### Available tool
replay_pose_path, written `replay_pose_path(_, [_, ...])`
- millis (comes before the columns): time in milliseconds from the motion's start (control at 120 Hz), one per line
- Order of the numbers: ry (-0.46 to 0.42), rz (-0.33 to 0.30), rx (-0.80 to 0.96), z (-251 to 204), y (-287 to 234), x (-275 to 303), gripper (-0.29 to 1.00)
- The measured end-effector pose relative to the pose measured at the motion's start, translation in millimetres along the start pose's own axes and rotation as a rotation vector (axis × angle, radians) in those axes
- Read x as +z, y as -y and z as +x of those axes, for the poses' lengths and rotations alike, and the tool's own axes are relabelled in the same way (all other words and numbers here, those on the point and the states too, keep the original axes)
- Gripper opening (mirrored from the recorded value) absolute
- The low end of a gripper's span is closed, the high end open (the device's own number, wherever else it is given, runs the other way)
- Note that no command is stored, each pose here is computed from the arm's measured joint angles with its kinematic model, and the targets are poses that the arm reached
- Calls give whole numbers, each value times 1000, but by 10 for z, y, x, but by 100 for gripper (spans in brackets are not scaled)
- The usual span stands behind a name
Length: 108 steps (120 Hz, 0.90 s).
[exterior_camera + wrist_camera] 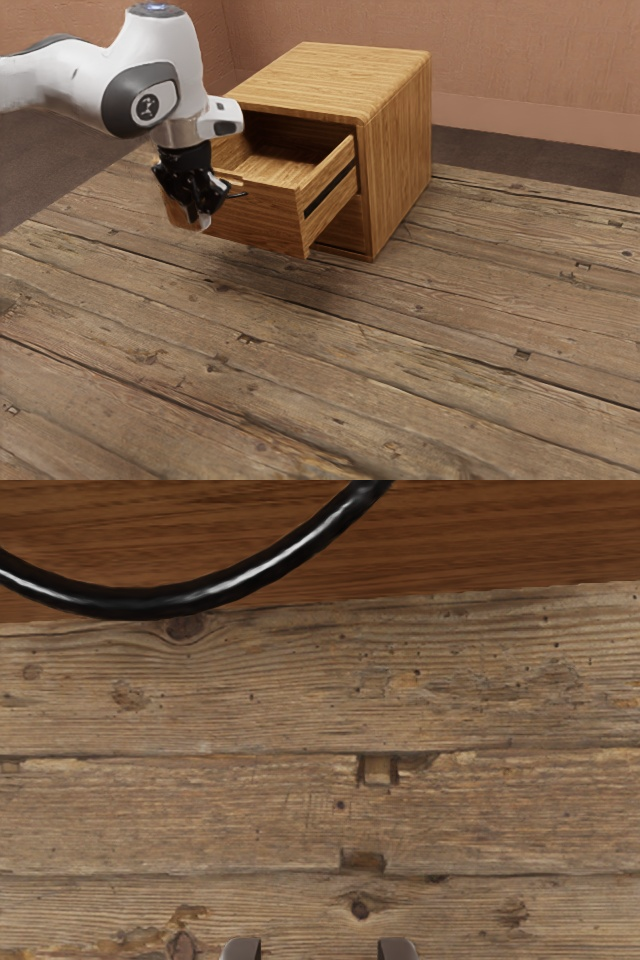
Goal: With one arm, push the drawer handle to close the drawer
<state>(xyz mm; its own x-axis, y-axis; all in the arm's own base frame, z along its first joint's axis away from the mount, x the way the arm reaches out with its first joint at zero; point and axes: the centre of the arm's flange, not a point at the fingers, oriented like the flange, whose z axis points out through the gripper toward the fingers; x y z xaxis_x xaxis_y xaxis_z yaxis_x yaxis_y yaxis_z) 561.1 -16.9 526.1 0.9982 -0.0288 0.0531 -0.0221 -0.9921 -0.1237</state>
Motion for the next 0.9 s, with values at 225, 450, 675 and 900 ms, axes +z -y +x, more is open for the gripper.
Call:
replay_pose_path(225, [-24, -13, 0, 392, 174, 71, -4])
replay_pose_path(450, [-7, -15, 17, 638, 269, 184, -8])
replay_pose_path(675, [9, -20, 45, 899, 255, 261, -8])
replay_pose_path(900, [-23, -8, 61, 1113, 330, 261, -8])
